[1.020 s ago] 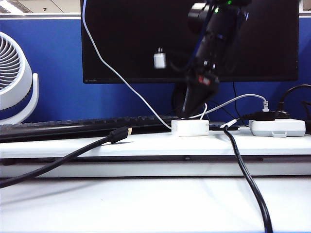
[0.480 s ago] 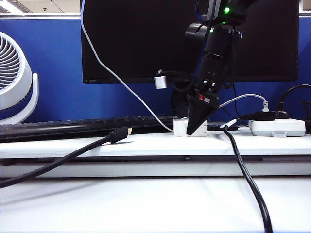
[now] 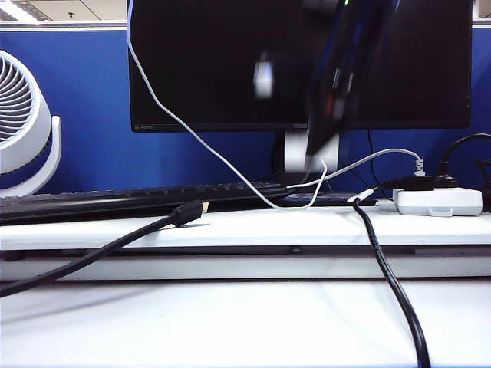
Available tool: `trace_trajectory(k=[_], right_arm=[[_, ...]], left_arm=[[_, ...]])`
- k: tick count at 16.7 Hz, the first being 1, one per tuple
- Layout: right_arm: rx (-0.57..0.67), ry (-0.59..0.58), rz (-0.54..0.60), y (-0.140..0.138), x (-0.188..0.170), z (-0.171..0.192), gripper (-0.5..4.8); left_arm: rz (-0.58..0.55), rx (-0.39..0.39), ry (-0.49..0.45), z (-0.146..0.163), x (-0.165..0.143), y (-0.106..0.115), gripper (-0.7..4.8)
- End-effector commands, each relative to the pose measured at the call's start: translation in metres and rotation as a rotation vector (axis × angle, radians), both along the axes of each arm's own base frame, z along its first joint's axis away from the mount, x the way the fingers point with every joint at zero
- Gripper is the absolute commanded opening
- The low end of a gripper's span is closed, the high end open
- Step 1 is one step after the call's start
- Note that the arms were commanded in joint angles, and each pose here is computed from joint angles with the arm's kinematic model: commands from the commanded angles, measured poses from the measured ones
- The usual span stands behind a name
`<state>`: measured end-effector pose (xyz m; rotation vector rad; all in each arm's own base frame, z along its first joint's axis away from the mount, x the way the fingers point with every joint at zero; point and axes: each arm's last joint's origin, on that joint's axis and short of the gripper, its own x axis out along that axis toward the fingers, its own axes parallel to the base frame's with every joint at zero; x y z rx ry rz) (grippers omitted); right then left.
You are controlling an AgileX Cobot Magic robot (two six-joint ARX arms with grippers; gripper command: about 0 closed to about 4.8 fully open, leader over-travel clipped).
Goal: Pick up the Type-C charging cable and the charging base, insert one end of the Type-C charger into the corresponding slot on the base, and finally place the plugged-in charger back on the table.
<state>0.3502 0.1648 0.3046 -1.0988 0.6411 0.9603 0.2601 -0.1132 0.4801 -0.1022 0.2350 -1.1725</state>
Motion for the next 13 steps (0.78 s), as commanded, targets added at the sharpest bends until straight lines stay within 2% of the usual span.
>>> trace_trajectory(k=[1,3,4,6,8,9,11,13], right_arm=[[0.040,-0.180,-0.036,-0.018,-0.034,0.061,1.06],[0.102,-0.306,-0.038,-0.034,-0.070,0.104,1.06],[0.162,-0.418,-0.035,-0.047,-0.098,0.134,1.06],[0.291,-0.526,0.042,-0.057,-0.127,0.162,1.06],[0.441,-0.551,0.107,-0.058,-0.138,0.176,1.02],[0.475,-0.549,0.115,-0.057,-0.139,0.178,1.01],[0.484,-0.530,0.132,-0.053,-0.136,0.175,0.49],[0.484,-0.521,0.143,-0.050,-0.135,0.174,0.53]], left_arm=[[-0.038,-0.001,0.008,0.001,-0.003,0.000,0.21],[-0.106,0.006,0.083,-0.005,-0.007,0.000,0.21],[-0.162,0.008,0.145,-0.010,-0.009,0.000,0.22],[-0.182,0.017,0.224,-0.015,-0.012,0.000,0.22],[-0.209,0.016,0.257,-0.018,-0.012,0.000,0.22],[-0.249,0.008,0.267,-0.018,-0.013,-0.003,0.22],[-0.319,0.009,0.272,-0.020,-0.018,-0.015,0.22],[-0.345,0.014,0.295,-0.022,-0.018,-0.024,0.21]])
